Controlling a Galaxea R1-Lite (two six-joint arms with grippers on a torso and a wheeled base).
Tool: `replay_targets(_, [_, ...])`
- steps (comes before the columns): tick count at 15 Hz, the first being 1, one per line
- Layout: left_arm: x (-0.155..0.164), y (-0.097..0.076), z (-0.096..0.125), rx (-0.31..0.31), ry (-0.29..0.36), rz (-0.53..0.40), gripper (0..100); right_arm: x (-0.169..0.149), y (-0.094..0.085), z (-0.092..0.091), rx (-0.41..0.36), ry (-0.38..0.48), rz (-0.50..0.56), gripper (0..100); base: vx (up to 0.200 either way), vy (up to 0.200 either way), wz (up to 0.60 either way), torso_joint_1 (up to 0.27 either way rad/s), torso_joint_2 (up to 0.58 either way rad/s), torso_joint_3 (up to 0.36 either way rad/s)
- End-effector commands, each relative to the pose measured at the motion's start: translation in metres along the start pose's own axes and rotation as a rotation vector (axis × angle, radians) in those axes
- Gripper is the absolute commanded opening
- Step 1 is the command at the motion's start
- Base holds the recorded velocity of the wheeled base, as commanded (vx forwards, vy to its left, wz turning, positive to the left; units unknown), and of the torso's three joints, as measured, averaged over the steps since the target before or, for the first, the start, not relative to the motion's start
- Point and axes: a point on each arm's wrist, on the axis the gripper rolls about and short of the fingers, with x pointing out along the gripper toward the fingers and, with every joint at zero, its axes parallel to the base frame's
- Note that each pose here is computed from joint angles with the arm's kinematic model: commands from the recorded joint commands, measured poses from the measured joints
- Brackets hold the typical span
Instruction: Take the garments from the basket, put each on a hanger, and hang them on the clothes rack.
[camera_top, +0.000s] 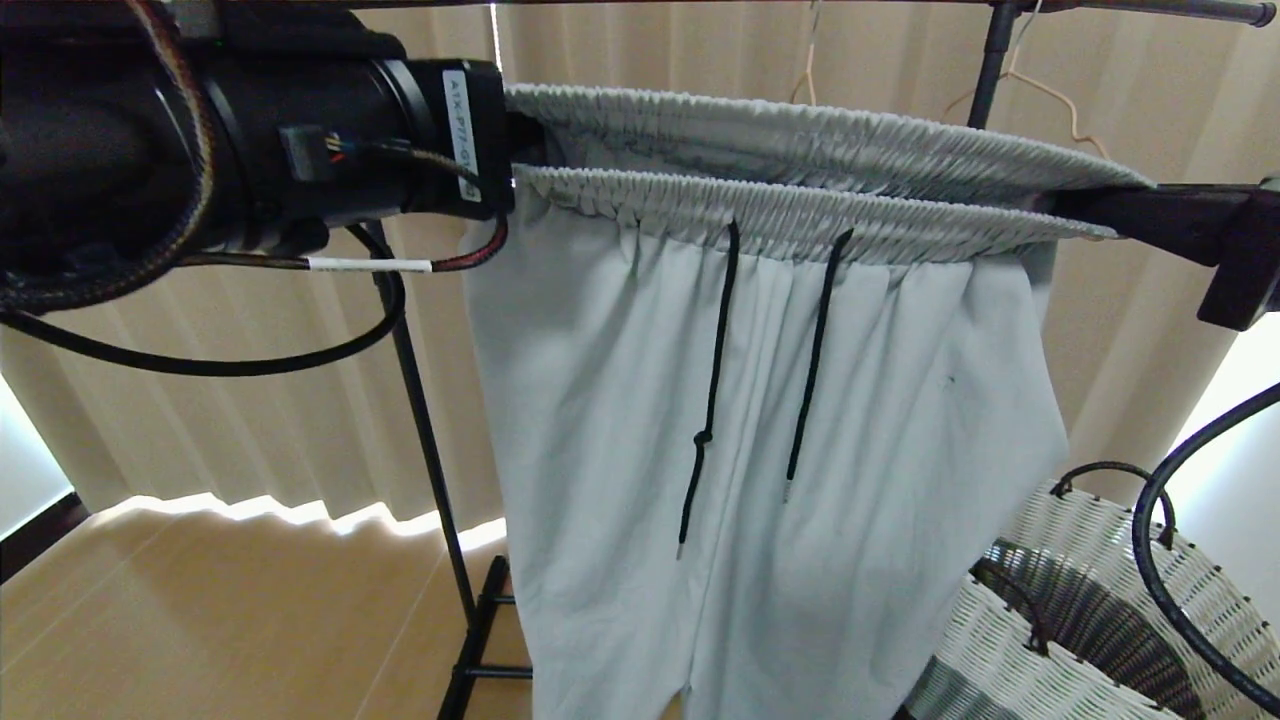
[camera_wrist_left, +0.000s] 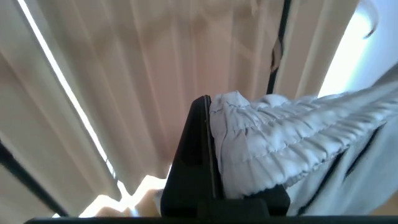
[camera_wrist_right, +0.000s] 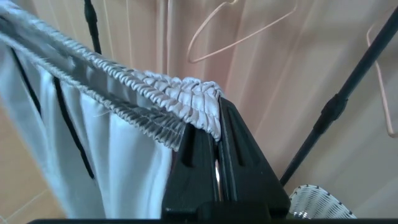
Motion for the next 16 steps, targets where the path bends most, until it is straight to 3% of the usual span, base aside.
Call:
replay_targets(1, [0.001, 0.000, -0.012, 0.009, 0.045, 0.002, 0, -0.004, 0.001, 0.001, -0.003, -0.012, 0.006, 0, 0.000, 0.000, 0.00, 0.000, 0.00, 0.000])
replay_targets(5, [-0.022, 0.004, -0.012, 0.023, 0.117, -0.002, 0, -0.001, 0.003, 0.004, -0.005, -0.030, 0.017, 0, 0.000, 0.000, 0.00, 0.000, 0.00, 0.000])
replay_targets(16, [-0.021, 0.004, -0.012, 0.022, 0.116, -0.002, 0, 0.005, 0.002, 0.006, -0.005, -0.029, 0.014, 0, 0.000, 0.000, 0.00, 0.000, 0.00, 0.000])
